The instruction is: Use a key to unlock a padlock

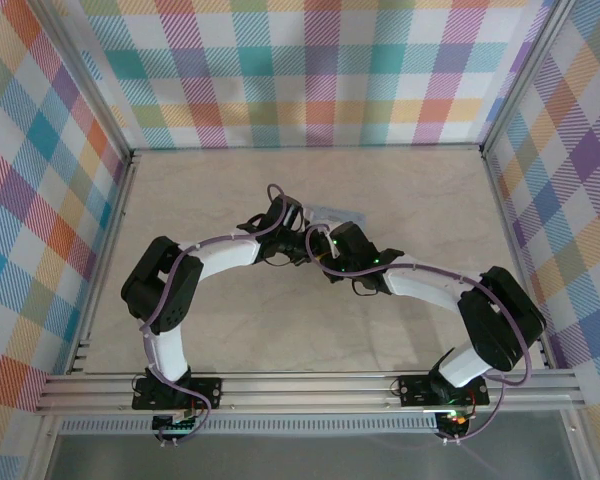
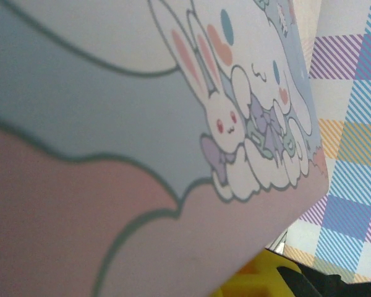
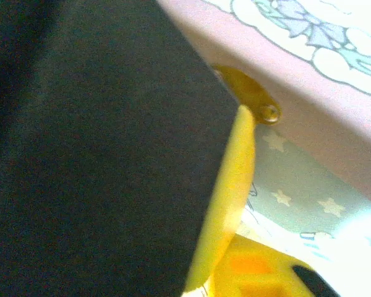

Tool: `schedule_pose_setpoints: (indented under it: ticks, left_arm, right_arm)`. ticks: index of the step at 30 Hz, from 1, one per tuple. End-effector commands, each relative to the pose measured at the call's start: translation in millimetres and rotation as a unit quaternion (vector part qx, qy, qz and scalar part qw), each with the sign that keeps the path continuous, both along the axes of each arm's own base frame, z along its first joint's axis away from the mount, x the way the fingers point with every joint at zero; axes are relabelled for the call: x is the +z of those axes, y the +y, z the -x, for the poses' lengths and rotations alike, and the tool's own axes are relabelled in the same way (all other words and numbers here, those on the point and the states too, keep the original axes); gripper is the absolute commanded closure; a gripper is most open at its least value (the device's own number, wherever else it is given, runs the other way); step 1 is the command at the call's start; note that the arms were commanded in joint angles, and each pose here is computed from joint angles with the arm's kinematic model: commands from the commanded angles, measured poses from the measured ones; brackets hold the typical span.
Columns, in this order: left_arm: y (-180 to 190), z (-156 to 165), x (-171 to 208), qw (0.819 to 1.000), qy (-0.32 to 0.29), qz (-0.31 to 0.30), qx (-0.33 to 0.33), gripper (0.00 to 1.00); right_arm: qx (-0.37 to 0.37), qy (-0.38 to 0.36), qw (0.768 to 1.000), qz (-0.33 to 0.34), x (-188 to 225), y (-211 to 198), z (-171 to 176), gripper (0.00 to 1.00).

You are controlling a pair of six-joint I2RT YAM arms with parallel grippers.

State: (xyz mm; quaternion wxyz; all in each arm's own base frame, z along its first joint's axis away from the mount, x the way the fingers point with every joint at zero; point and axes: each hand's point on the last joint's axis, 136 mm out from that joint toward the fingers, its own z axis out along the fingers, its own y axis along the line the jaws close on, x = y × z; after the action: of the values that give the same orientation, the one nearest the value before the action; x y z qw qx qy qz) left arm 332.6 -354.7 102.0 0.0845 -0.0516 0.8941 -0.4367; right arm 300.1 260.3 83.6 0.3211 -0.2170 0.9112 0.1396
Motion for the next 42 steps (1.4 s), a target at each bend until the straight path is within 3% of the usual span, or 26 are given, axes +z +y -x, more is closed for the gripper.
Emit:
schedule_pose_setpoints:
  ticks: [1,7,11,12,20,25,30,36,42]
  left_arm:
    - [-9.5,-3.0,40.5,0.998,-0.039,0.039,-0.017,1.0]
    - [-8.1,-0.5,35.8,0.999,-0.036,0.034,-0.019,0.99]
    - [-1.2,3.5,20.3,0.999,-0.029,0.011,-0.018,0.92]
    - [1.5,5.0,14.4,0.999,-0.027,0.003,-0.018,0.9]
    - [21.5,20.1,-33.1,0.998,-0.005,-0.053,-0.015,0.85]
    - [27.5,28.2,-45.2,0.997,-0.001,-0.07,-0.018,0.77]
    - [34.0,34.1,-35.8,0.997,-0.016,-0.074,-0.021,0.61]
    - [55.0,35.1,-5.6,0.992,-0.071,-0.101,-0.012,0.55]
    - [84.6,8.7,23.8,0.983,-0.125,-0.134,0.028,0.45]
  right_arm:
    - [0.015,-0.012,1.0,-0.01,6.0,7.5,-0.3,0.98]
    - [0.017,-0.007,1.0,-0.004,3.2,6.2,1.4,0.99]
    - [0.009,0.009,1.0,-0.008,-3.7,1.6,9.0,0.66]
    - [0.005,0.01,1.0,-0.011,-3.0,-0.5,10.6,0.63]
    - [-0.022,0.036,0.999,-0.034,-7.0,-16.0,31.9,0.6]
    - [-0.039,0.049,0.997,-0.038,-13.9,-20.8,36.1,0.59]
    - [-0.064,0.056,0.995,-0.05,-14.4,-23.4,35.8,0.56]
    - [-0.09,0.045,0.992,-0.077,5.8,-29.1,35.6,0.43]
    - [-0.128,0.045,0.985,-0.111,27.0,-44.5,32.8,0.36]
